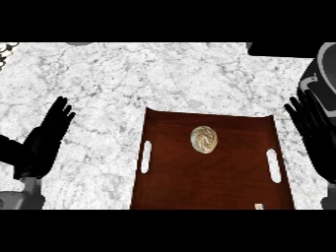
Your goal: Pick the cupcake from the tray and place it in the pot
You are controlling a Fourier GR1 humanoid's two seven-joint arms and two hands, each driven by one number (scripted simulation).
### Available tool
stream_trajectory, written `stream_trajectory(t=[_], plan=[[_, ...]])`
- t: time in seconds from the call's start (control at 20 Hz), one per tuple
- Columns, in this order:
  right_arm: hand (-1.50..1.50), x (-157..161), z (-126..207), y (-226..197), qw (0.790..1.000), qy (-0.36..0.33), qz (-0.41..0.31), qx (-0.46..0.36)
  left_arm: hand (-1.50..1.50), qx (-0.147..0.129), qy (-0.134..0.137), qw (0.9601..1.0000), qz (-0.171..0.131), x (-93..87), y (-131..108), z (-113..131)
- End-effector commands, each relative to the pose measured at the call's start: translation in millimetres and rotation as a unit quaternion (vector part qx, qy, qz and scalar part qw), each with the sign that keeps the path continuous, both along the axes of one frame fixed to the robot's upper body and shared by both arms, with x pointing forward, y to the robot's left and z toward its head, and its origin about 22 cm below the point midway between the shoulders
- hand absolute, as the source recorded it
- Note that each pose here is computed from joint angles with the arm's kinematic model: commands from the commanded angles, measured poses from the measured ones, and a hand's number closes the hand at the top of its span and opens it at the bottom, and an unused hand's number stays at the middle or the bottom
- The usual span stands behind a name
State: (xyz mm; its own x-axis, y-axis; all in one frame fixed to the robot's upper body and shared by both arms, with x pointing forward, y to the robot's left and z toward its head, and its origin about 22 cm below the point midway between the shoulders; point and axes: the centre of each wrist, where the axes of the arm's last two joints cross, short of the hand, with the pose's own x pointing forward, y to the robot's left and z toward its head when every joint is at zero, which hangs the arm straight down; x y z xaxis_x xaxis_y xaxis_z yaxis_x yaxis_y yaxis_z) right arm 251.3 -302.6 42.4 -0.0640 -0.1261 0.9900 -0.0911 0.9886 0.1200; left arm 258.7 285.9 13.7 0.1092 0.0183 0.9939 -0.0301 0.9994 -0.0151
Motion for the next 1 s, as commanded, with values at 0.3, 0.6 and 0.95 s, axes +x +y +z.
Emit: stream_trajectory(t=[0.3, 0.6, 0.95], plan=[[1.5, 59, 143, 61, 0.889, -0.261, 0.329, -0.184, 0.0, 0.015, -0.116, 0.9921, -0.045, 28.5, -24, 46], [-1.5, 93, 133, 61, 0.822, -0.299, 0.46, -0.154, 0.0, 0.01, -0.178, 0.983, -0.044, 45.9, -47, 72], [-1.5, 107, 164, 51, 0.743, -0.346, 0.523, -0.234, 0.0, 0.012, -0.178, 0.9836, -0.022, 51.6, -46, 75]])
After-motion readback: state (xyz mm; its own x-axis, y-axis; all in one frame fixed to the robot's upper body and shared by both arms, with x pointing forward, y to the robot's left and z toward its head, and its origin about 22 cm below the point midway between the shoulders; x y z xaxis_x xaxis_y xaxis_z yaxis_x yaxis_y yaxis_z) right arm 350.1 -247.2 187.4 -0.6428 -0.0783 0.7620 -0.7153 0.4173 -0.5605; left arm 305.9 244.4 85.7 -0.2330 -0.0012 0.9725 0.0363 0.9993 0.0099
